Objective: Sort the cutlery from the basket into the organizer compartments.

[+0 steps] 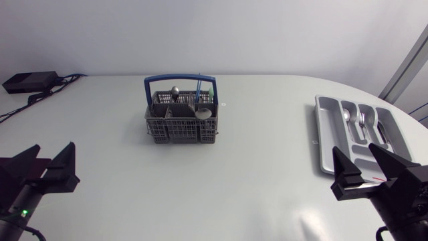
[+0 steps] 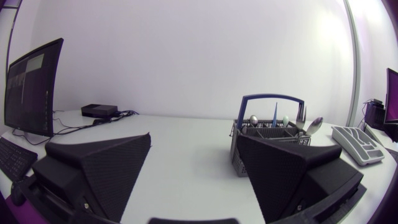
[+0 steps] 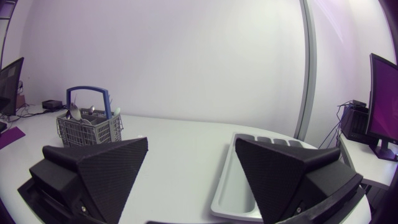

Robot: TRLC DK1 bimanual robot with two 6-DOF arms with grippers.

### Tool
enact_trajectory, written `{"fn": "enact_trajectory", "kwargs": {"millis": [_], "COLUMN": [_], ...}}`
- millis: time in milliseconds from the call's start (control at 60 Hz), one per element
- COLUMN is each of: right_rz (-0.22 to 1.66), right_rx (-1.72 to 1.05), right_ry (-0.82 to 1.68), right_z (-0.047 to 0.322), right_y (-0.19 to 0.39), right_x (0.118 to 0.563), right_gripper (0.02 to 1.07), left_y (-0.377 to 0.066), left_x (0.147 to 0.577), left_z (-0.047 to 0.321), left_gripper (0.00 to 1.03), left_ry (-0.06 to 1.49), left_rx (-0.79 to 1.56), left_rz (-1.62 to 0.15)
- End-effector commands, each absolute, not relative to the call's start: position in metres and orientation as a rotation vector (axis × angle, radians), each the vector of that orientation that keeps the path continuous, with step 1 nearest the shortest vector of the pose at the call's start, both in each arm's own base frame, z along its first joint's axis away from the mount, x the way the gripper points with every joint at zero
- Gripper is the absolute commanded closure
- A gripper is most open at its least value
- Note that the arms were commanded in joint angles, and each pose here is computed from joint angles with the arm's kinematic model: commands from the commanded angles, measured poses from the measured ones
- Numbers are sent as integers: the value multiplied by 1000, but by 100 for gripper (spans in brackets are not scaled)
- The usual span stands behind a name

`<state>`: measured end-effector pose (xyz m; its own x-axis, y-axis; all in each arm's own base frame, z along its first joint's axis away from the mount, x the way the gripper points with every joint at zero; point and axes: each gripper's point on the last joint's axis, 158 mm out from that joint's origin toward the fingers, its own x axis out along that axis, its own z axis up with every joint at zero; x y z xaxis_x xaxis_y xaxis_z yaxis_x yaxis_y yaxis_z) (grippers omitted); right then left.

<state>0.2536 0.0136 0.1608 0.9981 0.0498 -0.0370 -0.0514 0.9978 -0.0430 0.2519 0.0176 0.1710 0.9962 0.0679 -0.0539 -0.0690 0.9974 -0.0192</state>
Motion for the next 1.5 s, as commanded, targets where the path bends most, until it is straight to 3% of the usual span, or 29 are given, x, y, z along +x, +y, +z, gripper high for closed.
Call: {"fn": "enact_trajectory", "kwargs": {"millis": [0,300,483,767,883,1050,1283,1417,1483], "right_rz": [55,117,189,289,326,414,485,577,626], "right_rx": [-62,-67,-52,-144,-203,-314,-424,-412,-386], "right_ry": [17,105,213,403,476,491,628,522,516], "right_z": [180,197,184,156,143,140,126,136,136], "right_y": [15,39,70,123,140,168,191,219,231], "right_x": [256,293,329,371,389,410,431,445,452], "right_gripper": [7,7,7,7,7,16,16,16,23], "left_y": [16,-9,-20,-23,-27,-31,-42,-38,-35], "left_x": [255,305,334,376,392,405,427,445,452], "left_z": [206,215,213,179,169,165,129,114,113], "left_gripper": [9,12,12,12,12,12,11,12,12], "left_ry": [23,222,320,546,611,668,730,726,706], "left_rx": [-45,-102,-96,-55,78,184,271,205,171], "left_rz": [62,-19,-44,-44,-93,-138,-245,-322,-343]}}
